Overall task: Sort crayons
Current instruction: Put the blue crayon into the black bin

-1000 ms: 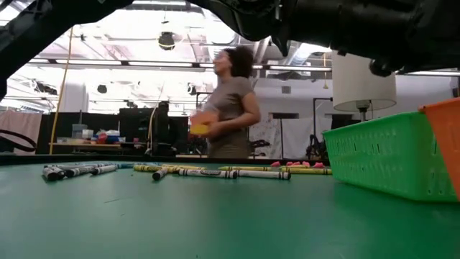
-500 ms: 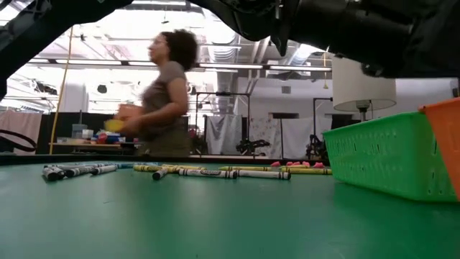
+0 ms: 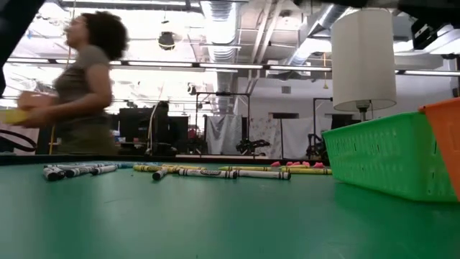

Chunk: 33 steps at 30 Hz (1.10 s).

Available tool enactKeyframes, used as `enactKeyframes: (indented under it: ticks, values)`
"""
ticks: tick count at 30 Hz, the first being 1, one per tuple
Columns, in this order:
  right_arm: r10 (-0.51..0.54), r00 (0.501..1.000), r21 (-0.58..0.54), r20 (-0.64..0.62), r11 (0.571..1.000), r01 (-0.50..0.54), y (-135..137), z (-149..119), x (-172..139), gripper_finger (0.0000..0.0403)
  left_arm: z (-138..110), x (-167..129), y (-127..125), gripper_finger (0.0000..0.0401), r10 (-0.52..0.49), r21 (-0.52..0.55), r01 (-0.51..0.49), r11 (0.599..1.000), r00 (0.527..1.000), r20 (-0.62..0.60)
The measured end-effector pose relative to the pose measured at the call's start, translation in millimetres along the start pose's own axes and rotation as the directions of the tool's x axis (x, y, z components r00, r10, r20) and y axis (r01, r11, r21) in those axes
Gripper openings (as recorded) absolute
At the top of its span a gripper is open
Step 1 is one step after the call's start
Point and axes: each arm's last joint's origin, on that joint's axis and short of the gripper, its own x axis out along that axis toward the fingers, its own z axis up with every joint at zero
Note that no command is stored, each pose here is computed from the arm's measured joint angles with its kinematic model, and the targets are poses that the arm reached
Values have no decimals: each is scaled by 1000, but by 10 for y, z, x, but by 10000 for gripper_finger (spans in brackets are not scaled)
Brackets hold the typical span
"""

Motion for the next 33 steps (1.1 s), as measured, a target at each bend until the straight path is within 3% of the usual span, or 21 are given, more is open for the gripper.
enactKeyframes:
  ticks: [4,10,17,22,28,33]
  values:
    - [3,1000,20,-1,1000,-3,1,-1,0,0,177,-538,266,127,29,-21,-30,999,999,-27]
    - [5,1000,67,-1,998,-5,1,-1,0,0,265,-1081,495,126,52,-92,-57,994,997,-60]
    - [6,1000,67,-1,998,-6,2,0,0,0,278,-1472,555,125,118,-83,-129,988,986,-121]
    - [6,1000,67,0,998,-6,2,0,0,0,318,-1957,588,125,201,-116,-213,970,974,-105]
    - [6,1000,67,-1,998,-6,1,-1,0,0,34,-2357,501,125,310,-192,-324,926,946,-98]
    - [6,1000,67,0,998,-6,2,0,0,0,-322,-2546,415,125,376,-303,-352,886,926,24]
